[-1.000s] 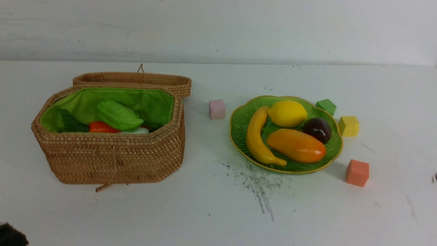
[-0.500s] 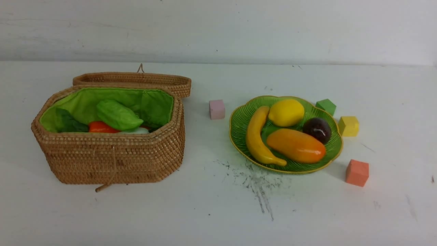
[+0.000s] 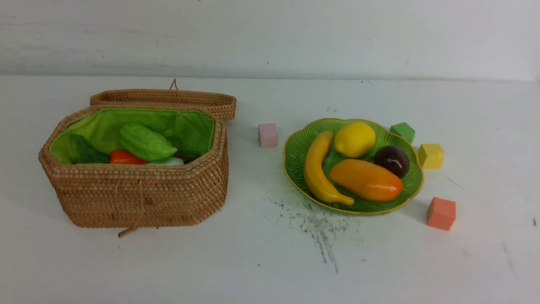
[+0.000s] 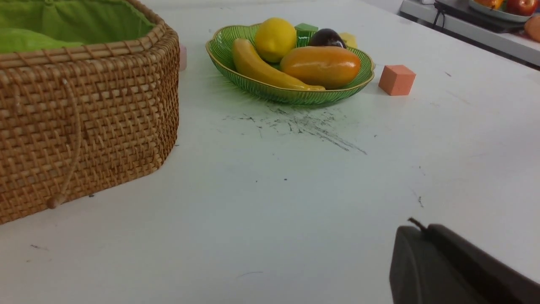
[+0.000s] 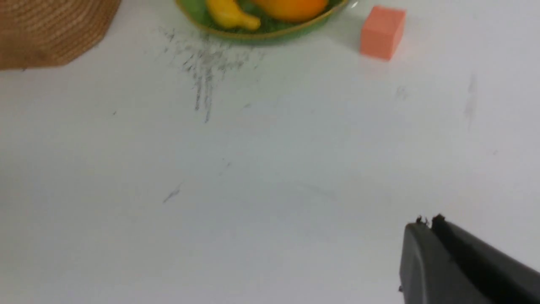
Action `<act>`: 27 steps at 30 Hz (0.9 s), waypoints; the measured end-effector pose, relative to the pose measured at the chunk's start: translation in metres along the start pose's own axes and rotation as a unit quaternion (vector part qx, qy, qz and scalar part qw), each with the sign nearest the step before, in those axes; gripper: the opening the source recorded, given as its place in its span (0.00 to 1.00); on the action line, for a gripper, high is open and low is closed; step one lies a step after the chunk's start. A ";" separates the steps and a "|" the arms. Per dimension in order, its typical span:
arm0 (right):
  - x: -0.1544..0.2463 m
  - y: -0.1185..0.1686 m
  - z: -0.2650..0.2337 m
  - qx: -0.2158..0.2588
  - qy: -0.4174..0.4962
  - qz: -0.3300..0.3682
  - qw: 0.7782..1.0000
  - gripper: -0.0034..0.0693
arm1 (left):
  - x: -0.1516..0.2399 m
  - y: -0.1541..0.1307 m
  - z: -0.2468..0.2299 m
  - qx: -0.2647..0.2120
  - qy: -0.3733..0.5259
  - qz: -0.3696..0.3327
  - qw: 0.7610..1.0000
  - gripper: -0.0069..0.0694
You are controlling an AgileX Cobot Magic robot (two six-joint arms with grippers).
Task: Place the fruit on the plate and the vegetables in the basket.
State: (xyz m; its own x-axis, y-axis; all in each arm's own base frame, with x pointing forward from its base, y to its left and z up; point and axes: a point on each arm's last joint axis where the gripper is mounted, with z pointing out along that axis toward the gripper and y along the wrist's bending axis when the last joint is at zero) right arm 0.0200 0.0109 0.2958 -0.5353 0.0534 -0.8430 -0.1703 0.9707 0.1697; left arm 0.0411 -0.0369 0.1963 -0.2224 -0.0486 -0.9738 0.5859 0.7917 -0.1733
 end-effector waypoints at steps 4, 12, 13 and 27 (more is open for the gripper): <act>0.006 -0.005 0.011 0.023 -0.106 -0.012 0.994 0.02 | 0.000 0.000 0.000 0.000 0.000 0.000 1.000 0.07; 0.071 -0.028 0.073 0.072 -0.125 -0.009 0.990 0.02 | 0.000 0.000 0.000 0.000 0.001 0.000 1.000 0.07; 0.080 -0.031 0.081 0.075 -0.111 -0.007 0.991 0.02 | 0.000 0.000 0.000 0.000 0.001 0.000 1.000 0.07; 0.086 -0.033 0.087 0.076 -0.125 -0.005 0.989 0.02 | 0.001 0.000 0.000 0.001 0.004 -0.001 1.000 0.07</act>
State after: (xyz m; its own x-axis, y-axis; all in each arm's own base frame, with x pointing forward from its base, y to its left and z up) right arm 0.0517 0.0039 0.1731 -0.3104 0.0816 -0.9471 -0.0375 0.9945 0.0980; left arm 0.0409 -0.0371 0.1954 -0.2297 -0.0442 -0.9723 0.5872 0.7904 -0.1746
